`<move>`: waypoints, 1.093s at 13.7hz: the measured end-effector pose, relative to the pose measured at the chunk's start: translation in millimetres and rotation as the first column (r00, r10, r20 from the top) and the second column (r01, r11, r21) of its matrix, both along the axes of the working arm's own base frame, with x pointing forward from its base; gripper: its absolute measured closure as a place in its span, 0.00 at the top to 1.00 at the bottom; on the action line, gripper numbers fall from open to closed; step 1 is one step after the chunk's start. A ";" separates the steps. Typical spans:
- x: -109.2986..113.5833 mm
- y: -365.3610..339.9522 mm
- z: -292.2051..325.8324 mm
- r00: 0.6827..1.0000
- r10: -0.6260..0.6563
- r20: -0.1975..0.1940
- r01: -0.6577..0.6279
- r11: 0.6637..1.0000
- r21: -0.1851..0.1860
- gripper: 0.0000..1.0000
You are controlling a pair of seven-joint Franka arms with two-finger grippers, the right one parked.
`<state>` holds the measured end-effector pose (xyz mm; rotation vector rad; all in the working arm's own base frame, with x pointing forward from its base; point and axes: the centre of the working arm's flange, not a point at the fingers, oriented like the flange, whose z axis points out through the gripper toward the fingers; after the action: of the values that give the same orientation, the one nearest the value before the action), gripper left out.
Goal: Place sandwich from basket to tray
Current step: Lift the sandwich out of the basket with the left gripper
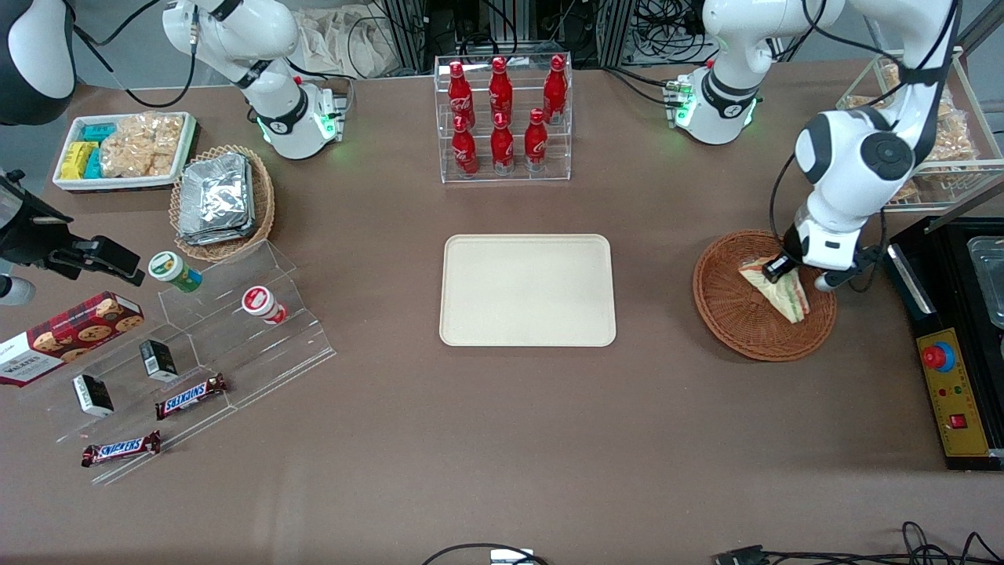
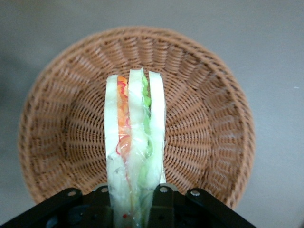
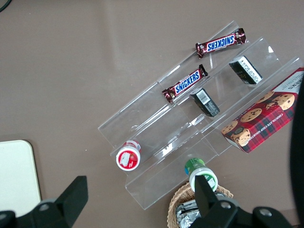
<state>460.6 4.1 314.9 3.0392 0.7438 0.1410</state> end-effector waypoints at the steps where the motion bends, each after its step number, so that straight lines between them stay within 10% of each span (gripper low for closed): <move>1: 3.3 -1.3 17.2 0.999 -0.041 -0.017 0.041 0.999 0.006 0.19; 6: 30.7 -29.0 99.7 0.934 -0.345 -0.091 0.349 0.937 0.022 0.19; 15: 33.4 -147.3 151.5 0.781 -0.621 -0.059 0.624 0.778 0.072 0.19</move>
<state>494.0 -143.2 466.5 3.1776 -0.3145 0.1143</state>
